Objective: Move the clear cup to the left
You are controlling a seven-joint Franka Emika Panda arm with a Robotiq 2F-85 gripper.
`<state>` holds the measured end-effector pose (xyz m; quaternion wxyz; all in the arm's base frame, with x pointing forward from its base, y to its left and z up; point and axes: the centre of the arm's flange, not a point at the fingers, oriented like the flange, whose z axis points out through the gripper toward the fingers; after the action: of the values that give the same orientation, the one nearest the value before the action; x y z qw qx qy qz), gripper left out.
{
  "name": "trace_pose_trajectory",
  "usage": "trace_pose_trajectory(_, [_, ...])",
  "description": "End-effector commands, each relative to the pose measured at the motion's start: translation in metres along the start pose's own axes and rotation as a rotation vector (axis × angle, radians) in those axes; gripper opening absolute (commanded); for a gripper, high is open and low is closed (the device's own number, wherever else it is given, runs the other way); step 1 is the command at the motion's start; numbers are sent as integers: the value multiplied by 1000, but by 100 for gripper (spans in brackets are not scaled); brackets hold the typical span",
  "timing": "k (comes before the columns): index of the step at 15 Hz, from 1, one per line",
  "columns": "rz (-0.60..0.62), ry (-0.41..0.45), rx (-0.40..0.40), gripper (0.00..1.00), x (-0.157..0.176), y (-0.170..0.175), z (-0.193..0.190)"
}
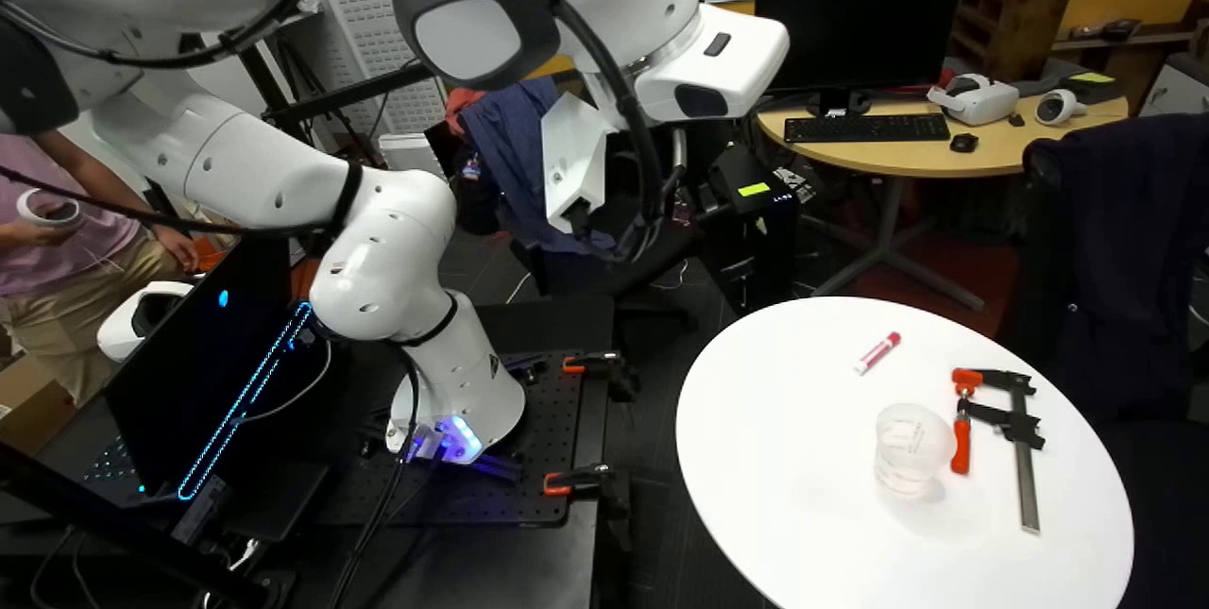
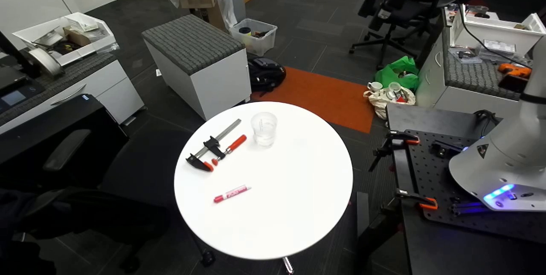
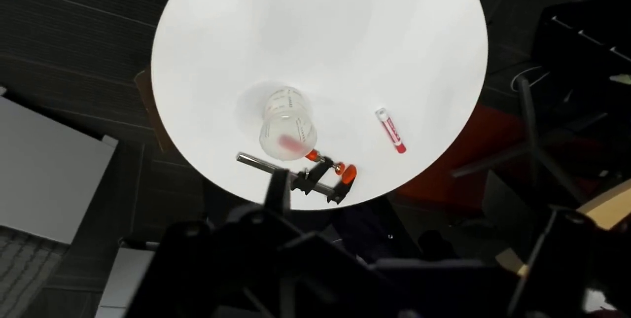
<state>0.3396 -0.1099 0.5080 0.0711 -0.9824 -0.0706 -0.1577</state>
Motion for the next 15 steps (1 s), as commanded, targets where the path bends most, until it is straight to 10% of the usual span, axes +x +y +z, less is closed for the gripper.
trace_pose_trajectory(1, [-15,4,-22,100,32,-7,23])
trace_pose_trajectory(15, [-120,-31,-51,100,102,-10,138])
